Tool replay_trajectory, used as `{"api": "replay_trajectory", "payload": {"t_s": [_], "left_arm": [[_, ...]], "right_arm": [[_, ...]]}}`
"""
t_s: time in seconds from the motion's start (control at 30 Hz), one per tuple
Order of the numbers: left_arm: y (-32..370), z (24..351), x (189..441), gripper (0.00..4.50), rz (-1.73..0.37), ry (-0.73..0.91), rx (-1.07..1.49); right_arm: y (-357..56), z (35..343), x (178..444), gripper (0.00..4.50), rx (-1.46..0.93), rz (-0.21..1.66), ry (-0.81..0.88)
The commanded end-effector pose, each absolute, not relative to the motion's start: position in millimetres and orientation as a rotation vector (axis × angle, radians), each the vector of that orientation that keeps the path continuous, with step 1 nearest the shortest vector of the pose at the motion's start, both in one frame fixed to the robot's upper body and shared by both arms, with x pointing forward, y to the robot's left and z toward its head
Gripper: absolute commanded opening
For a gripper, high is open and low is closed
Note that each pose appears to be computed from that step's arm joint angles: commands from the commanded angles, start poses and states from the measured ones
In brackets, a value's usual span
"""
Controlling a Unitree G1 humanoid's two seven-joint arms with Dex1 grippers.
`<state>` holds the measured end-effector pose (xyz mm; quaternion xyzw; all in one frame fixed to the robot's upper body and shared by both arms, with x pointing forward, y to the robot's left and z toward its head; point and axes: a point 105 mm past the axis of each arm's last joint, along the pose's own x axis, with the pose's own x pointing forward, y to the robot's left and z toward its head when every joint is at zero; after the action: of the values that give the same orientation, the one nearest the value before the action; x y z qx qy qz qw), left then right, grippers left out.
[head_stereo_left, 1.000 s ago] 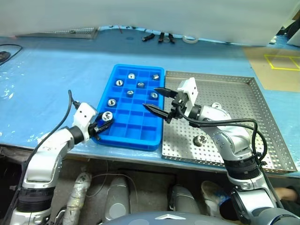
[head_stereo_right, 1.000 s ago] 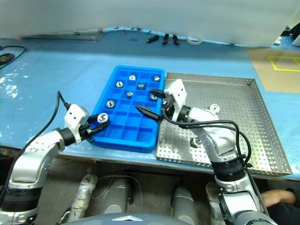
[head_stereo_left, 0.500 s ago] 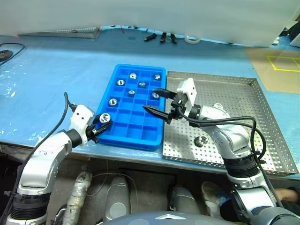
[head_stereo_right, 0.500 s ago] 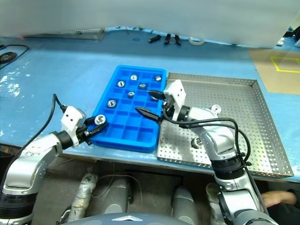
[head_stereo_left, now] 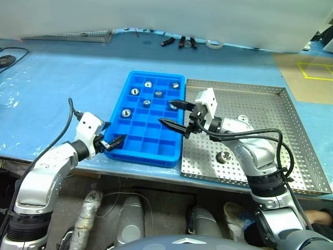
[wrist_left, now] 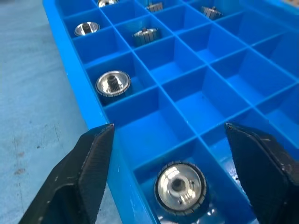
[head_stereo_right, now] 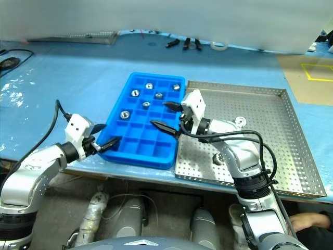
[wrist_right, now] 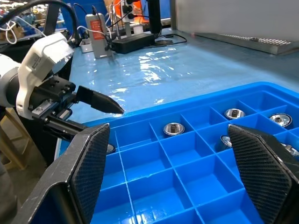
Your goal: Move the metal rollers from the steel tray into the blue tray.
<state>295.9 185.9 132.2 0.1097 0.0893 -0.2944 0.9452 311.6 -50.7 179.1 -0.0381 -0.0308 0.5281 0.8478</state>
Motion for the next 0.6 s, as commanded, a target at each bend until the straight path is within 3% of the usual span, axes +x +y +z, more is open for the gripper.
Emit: {"api": "replay_trajectory", "payload": {"t_s": [0.03, 0.3, 0.6], "left_arm": [[181.0, 151.7, 297.7, 4.0, -0.646, 0.118, 0.209], [139.6, 169.8, 318.6, 4.0, -0.835, 0.043, 0.15], [65.6, 165.5, 348.3, 4.0, -1.192, 0.056, 0.209]], "right_arm": [[-49.7, 189.6, 310.2, 4.26, -0.096, 1.112, -0.119], [-68.8, 199.4, 311.0, 4.26, -0.129, 1.004, -0.164], [-139.8, 200.5, 299.2, 4.26, -0.198, 0.687, -0.148]]}}
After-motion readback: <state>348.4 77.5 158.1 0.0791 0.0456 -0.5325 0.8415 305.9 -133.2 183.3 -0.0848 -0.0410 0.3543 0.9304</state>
